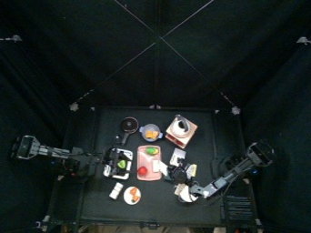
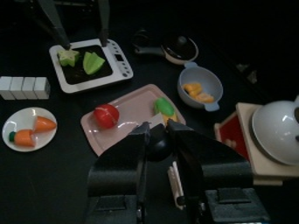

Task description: Hand over cleaver

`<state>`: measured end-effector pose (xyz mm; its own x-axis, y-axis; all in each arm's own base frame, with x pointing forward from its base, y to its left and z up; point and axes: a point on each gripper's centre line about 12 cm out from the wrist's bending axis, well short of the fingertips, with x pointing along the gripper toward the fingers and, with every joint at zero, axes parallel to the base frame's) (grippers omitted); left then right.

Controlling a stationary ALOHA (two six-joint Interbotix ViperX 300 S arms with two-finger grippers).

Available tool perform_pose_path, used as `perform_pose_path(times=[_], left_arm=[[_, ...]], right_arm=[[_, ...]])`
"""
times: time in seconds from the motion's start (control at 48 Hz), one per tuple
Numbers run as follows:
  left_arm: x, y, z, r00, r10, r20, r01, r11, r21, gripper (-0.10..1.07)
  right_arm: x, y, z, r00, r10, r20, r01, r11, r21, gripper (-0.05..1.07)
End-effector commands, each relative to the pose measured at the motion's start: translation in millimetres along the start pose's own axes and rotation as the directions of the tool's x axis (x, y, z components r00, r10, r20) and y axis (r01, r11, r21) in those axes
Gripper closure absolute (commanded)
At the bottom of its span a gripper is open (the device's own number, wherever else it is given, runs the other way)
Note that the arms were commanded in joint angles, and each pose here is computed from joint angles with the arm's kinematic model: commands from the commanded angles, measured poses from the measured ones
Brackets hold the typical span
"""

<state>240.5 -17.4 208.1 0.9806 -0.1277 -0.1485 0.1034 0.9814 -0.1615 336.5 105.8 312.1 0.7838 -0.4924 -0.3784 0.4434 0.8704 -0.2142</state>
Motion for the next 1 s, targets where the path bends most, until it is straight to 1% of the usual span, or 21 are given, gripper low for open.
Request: perform_pose_path(times=[0.0, 0.083, 0.167, 0.292, 0.354, 0.417, 0.458, 0.542, 0.583, 0.667, 0.729, 0.854, 0.917, 0.979], left_arm=[[3.3, -6.2, 18.5, 0.995, -0.041, 0.095, 0.039, 0.999, 0.015, 0.0], [2.9, -11.3, 23.3, 0.989, -0.068, 0.134, 0.067, 0.998, 0.016, 0.0], [2.7, -16.2, 29.2, 0.98, -0.095, 0.176, 0.094, 0.995, 0.016, 0.0], [3.2, -22.9, 40.1, 0.963, -0.125, 0.239, 0.129, 0.992, -0.001, 0.0], [4.7, -26.6, 45.3, 0.954, -0.135, 0.269, 0.145, 0.989, -0.019, 0.0], [5.8, -28.7, 49.4, 0.945, -0.136, 0.297, 0.156, 0.987, -0.046, 0.0], [7.1, -29.4, 52.2, 0.939, -0.131, 0.318, 0.161, 0.984, -0.073, 0.0], [9.3, -25.2, 53.1, 0.935, -0.095, 0.342, 0.148, 0.98, -0.133, 0.0], [10.7, -21.5, 52.3, 0.934, -0.067, 0.352, 0.133, 0.977, -0.169, 0.0], [14.4, -16.1, 49.2, 0.933, -0.024, 0.358, 0.108, 0.97, -0.216, 0.0], [18.0, -13.8, 47.1, 0.935, -0.01, 0.354, 0.098, 0.968, -0.231, 0.0], [24.4, -14.3, 48.0, 0.935, -0.011, 0.355, 0.099, 0.968, -0.23, 0.0], [27.5, -15.2, 49.3, 0.933, -0.016, 0.359, 0.104, 0.968, -0.228, 0.0], [31.4, -17.8, 50.0, 0.933, -0.029, 0.358, 0.115, 0.968, -0.221, 0.0]], right_arm=[[-2.6, 3.5, 10.2, 0.994, 0.05, 0.102, -0.045, 0.998, -0.044, 0.45], [0.6, 10.1, 11.1, 0.981, 0.071, 0.18, -0.056, 0.995, -0.085, 0.45], [0.1, 13.2, 11.1, 0.967, 0.079, 0.242, -0.058, 0.994, -0.093, 0.45], [-3.6, 22.7, 2.2, 0.936, 0.117, 0.333, -0.085, 0.99, -0.11, 0.45], [-7.6, 23.4, 3.8, 0.916, 0.121, 0.383, -0.077, 0.989, -0.128, 0.45], [-10.8, 19.3, 6.9, 0.901, 0.102, 0.421, -0.053, 0.991, -0.125, 0.45], [-12.3, 17.0, 7.1, 0.899, 0.089, 0.429, -0.041, 0.992, -0.121, 0.45], [-12.6, 15.4, 5.1, 0.898, 0.067, 0.435, -0.016, 0.993, -0.121, 0.45], [-14.5, 16.9, 5.2, 0.894, 0.066, 0.442, -0.012, 0.992, -0.124, 0.45], [-18.2, 20.9, 5.2, 0.882, 0.075, 0.464, -0.01, 0.99, -0.14, 0.45], [-21.3, 23.5, 7.8, 0.868, 0.087, 0.489, -0.013, 0.988, -0.153, 0.45], [-21.6, 31.5, 9.1, 0.841, 0.111, 0.53, -0.018, 0.984, -0.178, 0.45], [-21.1, 32.6, 10.6, 0.833, 0.114, 0.541, -0.021, 0.984, -0.175, 0.45], [-20.9, 32.4, 11.1, 0.831, 0.113, 0.544, -0.02, 0.984, -0.175, 0.45]])
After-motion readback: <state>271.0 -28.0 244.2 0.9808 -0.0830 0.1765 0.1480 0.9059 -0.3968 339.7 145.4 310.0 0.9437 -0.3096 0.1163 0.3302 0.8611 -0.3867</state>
